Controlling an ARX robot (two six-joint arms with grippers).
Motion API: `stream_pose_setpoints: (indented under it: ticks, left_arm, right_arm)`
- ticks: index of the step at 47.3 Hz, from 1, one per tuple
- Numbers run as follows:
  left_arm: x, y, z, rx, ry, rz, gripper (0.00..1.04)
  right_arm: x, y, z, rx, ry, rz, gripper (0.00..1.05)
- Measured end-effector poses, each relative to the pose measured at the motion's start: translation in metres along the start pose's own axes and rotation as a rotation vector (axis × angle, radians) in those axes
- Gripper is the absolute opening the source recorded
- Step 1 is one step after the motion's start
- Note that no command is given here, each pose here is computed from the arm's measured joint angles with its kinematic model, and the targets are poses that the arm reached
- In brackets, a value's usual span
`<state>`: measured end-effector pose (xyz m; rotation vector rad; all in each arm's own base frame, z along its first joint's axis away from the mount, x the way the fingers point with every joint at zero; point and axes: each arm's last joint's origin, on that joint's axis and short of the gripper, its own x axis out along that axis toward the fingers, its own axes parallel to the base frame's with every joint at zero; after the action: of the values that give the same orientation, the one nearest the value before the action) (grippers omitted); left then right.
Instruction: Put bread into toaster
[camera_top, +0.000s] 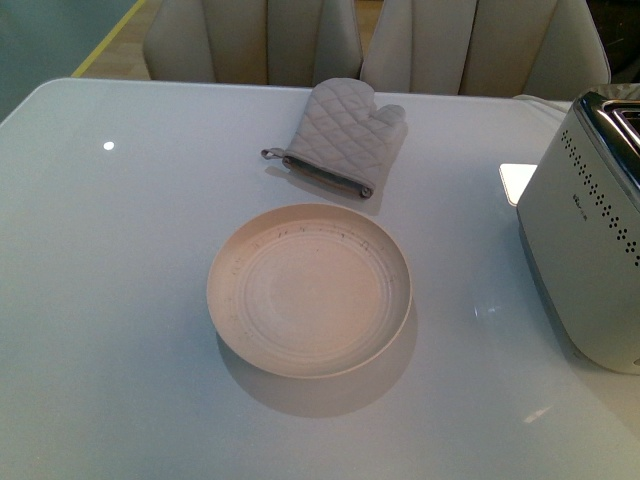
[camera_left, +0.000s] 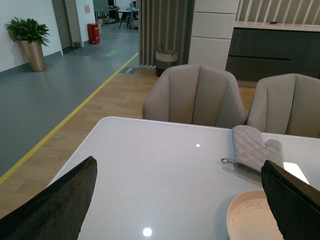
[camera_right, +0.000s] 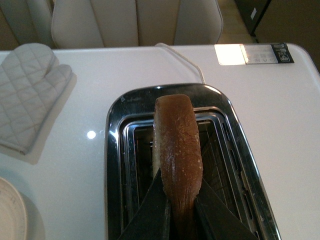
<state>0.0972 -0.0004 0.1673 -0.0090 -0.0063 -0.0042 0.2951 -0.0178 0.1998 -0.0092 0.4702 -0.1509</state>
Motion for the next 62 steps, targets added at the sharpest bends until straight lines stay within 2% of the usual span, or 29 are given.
stream_pose_setpoints:
  ticks: [7,9,20,29,31,33,37,48,52,62]
  left_arm:
    - [0.0,0.0,0.0,0.0,0.0,0.0,0.98]
    - [0.0,0.0,0.0,0.0,0.0,0.0,0.98]
    - [0.0,0.0,0.0,0.0,0.0,0.0,0.98]
    - [0.0,0.0,0.0,0.0,0.0,0.0,0.98]
    - [0.0,0.0,0.0,0.0,0.0,0.0,0.98]
    - [0.0,0.0,0.0,0.0,0.0,0.0,0.98]
    - [0.0,0.0,0.0,0.0,0.0,0.0,0.98]
    - [0.0,0.0,0.0,0.0,0.0,0.0,0.98]
    - [0.0,0.0,0.0,0.0,0.0,0.0,0.98]
    - [0.0,0.0,0.0,0.0,0.0,0.0,0.98]
  right_arm:
    - [0.003,0.005,-0.015,-0.012,0.041,0.004,0.03]
    - [0.003,0.006,-0.018,-0.016,0.049,0.005,0.07]
    - [-0.005,0.005,-0.032,-0.004,0.089,-0.009,0.41]
    - [-0.064,-0.013,0.014,0.074,-0.129,-0.052,0.8]
    - [-0.071,-0.015,0.019,0.074,-0.203,-0.007,0.77]
    - [-0.079,-0.015,0.021,0.062,-0.33,0.068,0.7]
    - [-0.089,-0.013,0.009,0.034,-0.466,0.146,0.56]
    - [-0.098,-0.007,-0.033,0.022,-0.452,0.135,0.21]
    - [-0.106,0.0,-0.046,0.015,-0.457,0.152,0.02]
    - [-0.119,-0.002,-0.071,0.014,-0.462,0.148,0.02]
